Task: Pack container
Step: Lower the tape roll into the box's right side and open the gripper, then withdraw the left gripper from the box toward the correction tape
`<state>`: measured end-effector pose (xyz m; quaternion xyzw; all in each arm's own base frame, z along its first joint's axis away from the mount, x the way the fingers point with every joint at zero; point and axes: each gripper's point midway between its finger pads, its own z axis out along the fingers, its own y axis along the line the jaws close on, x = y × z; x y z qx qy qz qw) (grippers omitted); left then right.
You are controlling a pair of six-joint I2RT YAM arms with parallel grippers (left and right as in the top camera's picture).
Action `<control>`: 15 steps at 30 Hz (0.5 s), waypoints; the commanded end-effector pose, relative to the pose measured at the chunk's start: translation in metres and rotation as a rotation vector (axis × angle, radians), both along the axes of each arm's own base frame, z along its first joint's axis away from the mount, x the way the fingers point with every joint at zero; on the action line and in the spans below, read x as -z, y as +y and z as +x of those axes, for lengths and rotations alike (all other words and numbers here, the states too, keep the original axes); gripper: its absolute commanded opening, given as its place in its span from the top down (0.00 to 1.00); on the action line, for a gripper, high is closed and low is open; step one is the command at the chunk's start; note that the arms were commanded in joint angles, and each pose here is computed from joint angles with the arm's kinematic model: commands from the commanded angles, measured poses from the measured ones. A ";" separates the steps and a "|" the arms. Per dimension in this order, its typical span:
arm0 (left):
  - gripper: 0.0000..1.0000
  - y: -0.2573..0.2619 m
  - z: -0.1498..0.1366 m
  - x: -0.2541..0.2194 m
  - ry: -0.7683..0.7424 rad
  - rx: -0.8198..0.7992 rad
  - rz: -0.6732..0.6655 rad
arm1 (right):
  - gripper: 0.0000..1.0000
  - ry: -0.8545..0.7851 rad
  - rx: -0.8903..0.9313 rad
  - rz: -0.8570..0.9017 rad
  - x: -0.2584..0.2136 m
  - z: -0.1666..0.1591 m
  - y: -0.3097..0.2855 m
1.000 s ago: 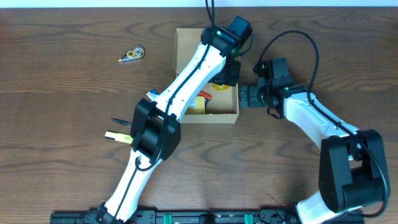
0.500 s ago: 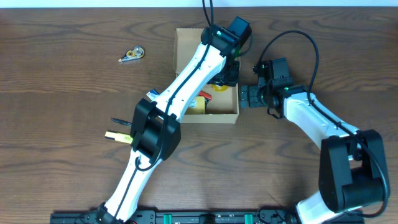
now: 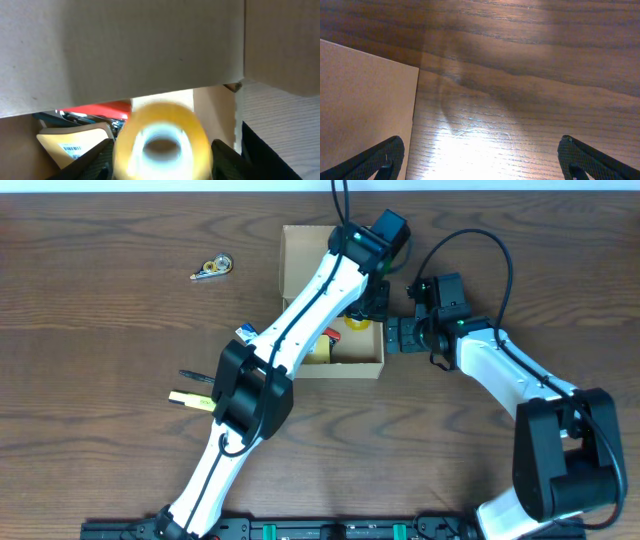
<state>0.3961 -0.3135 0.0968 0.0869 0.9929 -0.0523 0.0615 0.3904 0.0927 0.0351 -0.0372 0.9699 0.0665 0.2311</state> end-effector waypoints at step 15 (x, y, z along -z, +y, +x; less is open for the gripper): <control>0.48 0.026 0.006 -0.016 -0.026 -0.005 0.060 | 0.01 0.010 -0.010 -0.009 0.004 -0.001 -0.001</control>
